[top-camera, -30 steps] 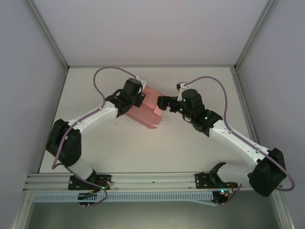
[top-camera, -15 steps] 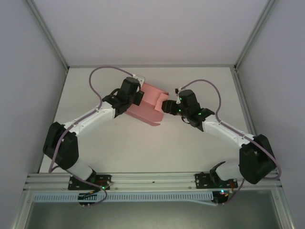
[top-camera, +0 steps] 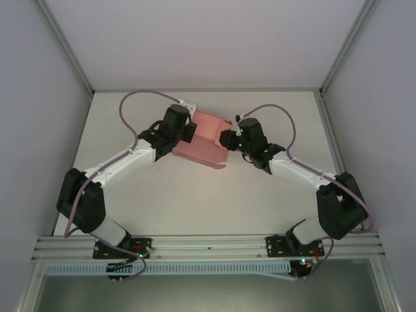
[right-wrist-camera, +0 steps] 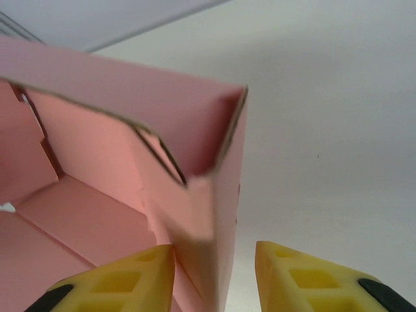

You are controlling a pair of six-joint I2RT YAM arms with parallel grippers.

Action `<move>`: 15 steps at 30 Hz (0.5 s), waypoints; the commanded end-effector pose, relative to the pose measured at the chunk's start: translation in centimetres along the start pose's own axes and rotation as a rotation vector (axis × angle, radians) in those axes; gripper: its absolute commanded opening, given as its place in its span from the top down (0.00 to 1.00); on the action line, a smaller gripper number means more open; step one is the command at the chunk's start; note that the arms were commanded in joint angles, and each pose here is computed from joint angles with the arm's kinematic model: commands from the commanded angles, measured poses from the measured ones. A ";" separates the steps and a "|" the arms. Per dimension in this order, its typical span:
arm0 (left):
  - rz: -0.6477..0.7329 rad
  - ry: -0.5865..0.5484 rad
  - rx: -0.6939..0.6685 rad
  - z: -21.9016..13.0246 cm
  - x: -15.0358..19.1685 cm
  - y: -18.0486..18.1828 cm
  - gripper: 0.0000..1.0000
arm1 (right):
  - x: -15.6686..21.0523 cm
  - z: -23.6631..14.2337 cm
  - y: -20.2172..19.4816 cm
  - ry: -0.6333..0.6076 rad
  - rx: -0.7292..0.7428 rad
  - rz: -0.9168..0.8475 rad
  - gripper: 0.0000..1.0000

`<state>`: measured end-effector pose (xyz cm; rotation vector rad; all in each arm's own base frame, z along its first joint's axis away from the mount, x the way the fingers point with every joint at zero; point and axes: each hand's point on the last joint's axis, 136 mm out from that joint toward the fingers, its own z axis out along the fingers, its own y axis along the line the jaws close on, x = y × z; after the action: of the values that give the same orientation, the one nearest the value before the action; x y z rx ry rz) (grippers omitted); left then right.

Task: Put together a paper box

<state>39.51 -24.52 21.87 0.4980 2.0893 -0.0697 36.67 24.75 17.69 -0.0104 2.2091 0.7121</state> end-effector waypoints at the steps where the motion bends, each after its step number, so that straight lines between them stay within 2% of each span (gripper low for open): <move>1: -0.040 -0.050 0.020 -1.0 -1.3 -0.3 1.00 | -2.1 0.5 -0.3 -0.062 0.040 -0.002 0.62; 3: -0.052 -0.050 0.009 -0.9 -1.3 -0.3 1.00 | -2.0 1.0 -0.6 -0.060 0.057 0.007 0.63; 5: -0.060 -0.049 -0.009 -0.7 -1.4 0.0 1.00 | -2.2 1.3 -0.9 -0.074 0.067 0.019 0.72; 7: -0.075 -0.045 -0.034 -0.5 -1.5 0.3 1.00 | -2.2 1.6 -1.1 -0.073 0.083 0.022 0.76; 10: -0.108 -0.046 -0.110 0.2 -1.4 1.5 1.00 | -2.1 2.0 -2.3 -0.074 0.165 0.000 0.92; 12: -0.134 -0.013 -0.253 1.0 -0.7 3.6 1.00 | -2.1 1.8 -4.2 -0.085 0.314 -0.050 0.97; 15: -0.116 0.077 -0.565 1.4 1.1 8.2 1.00 | -3.0 -0.8 -8.4 -0.098 0.692 -0.153 1.00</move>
<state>41.51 -23.94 20.87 0.3160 2.1253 0.0642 39.83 24.08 16.69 0.0685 2.2239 0.4008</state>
